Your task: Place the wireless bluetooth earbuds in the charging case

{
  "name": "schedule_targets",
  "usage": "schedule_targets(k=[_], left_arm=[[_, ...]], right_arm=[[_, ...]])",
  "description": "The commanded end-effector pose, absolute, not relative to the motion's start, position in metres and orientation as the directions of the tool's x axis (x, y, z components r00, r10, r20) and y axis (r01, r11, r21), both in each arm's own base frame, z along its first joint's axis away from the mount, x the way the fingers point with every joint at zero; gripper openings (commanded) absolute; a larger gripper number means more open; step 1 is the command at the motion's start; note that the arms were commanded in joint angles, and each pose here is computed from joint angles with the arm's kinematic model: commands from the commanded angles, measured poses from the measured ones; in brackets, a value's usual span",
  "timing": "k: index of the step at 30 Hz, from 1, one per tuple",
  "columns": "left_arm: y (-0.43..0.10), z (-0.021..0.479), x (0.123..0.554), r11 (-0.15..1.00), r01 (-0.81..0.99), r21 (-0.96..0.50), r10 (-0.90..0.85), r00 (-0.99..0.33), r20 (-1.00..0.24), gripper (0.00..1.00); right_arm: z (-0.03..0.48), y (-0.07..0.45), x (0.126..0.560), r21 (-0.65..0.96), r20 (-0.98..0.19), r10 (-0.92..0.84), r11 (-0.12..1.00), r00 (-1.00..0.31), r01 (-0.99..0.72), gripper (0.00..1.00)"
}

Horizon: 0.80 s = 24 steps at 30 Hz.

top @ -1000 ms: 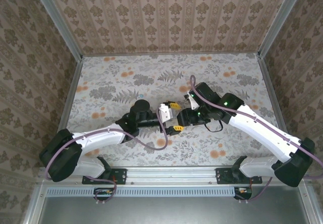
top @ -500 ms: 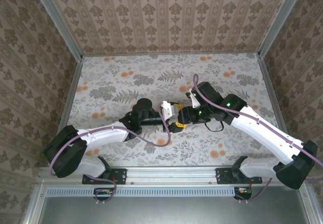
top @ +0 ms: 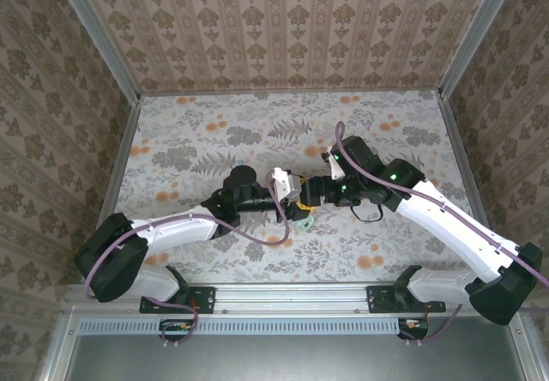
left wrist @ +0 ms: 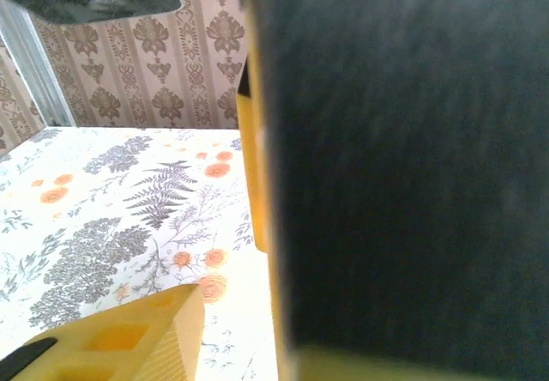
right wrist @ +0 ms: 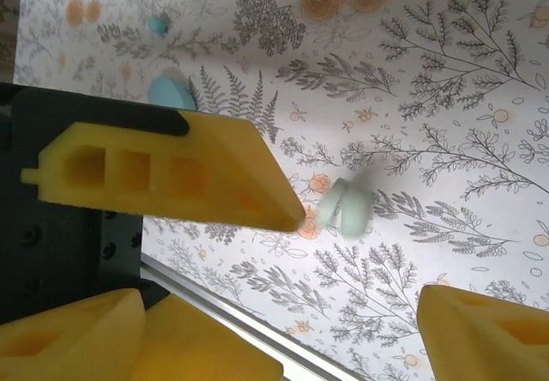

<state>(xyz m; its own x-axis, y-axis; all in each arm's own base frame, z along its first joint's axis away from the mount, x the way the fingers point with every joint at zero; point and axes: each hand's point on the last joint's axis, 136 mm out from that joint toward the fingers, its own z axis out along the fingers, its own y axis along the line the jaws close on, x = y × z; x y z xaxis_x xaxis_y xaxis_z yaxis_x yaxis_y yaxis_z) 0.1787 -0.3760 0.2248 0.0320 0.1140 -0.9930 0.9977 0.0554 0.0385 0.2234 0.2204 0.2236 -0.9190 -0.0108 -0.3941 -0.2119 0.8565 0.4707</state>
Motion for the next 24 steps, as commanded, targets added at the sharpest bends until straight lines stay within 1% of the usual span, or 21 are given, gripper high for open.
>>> schedule_targets(k=[1, 3, 6, 9, 14, 16, 19, 22, 24], left_arm=[[-0.369, 0.238, 0.188, 0.084, 0.996, 0.013, 0.061, 0.008, -0.998, 0.49], [-0.364, 0.23, 0.194, 0.104, 0.995, -0.007, 0.081, -0.015, -0.997, 0.48], [-0.351, 0.22, 0.206, 0.166, 0.986, -0.03, 0.097, -0.046, -0.994, 0.48], [-0.338, 0.21, 0.215, 0.227, 0.973, -0.037, 0.126, -0.067, -0.99, 0.5], [-0.325, 0.193, 0.216, 0.266, 0.964, -0.009, 0.213, -0.068, -0.975, 0.55], [-0.32, 0.188, 0.216, 0.279, 0.96, 0.001, 0.235, -0.067, -0.97, 0.56], [-0.314, 0.181, 0.216, 0.297, 0.955, 0.008, 0.26, -0.073, -0.963, 0.58], [-0.31, 0.175, 0.216, 0.307, 0.952, 0.0, 0.272, -0.087, -0.958, 0.59], [-0.309, 0.173, 0.216, 0.31, 0.951, -0.005, 0.276, -0.095, -0.957, 0.59]], right_arm=[[0.237, 0.214, 0.222, 0.524, -0.418, 0.048, 0.828, -0.907, -0.198, 0.88], [0.23, 0.207, 0.226, 0.535, -0.41, 0.092, 0.83, -0.908, -0.157, 0.87], [0.209, 0.195, 0.228, 0.524, -0.374, 0.132, 0.847, -0.918, -0.092, 0.85], [0.188, 0.188, 0.228, 0.481, -0.355, 0.133, 0.875, -0.925, -0.059, 0.84], [0.152, 0.185, 0.231, 0.425, -0.318, 0.111, 0.904, -0.942, -0.037, 0.81], [0.139, 0.184, 0.234, 0.388, -0.319, 0.077, 0.92, -0.945, -0.055, 0.8], [0.12, 0.188, 0.24, 0.333, -0.336, -0.021, 0.933, -0.942, -0.14, 0.78], [0.103, 0.19, 0.246, 0.234, -0.346, -0.151, 0.942, -0.926, -0.24, 0.78], [0.091, 0.194, 0.248, 0.178, -0.322, -0.243, 0.934, -0.915, -0.31, 0.78]])
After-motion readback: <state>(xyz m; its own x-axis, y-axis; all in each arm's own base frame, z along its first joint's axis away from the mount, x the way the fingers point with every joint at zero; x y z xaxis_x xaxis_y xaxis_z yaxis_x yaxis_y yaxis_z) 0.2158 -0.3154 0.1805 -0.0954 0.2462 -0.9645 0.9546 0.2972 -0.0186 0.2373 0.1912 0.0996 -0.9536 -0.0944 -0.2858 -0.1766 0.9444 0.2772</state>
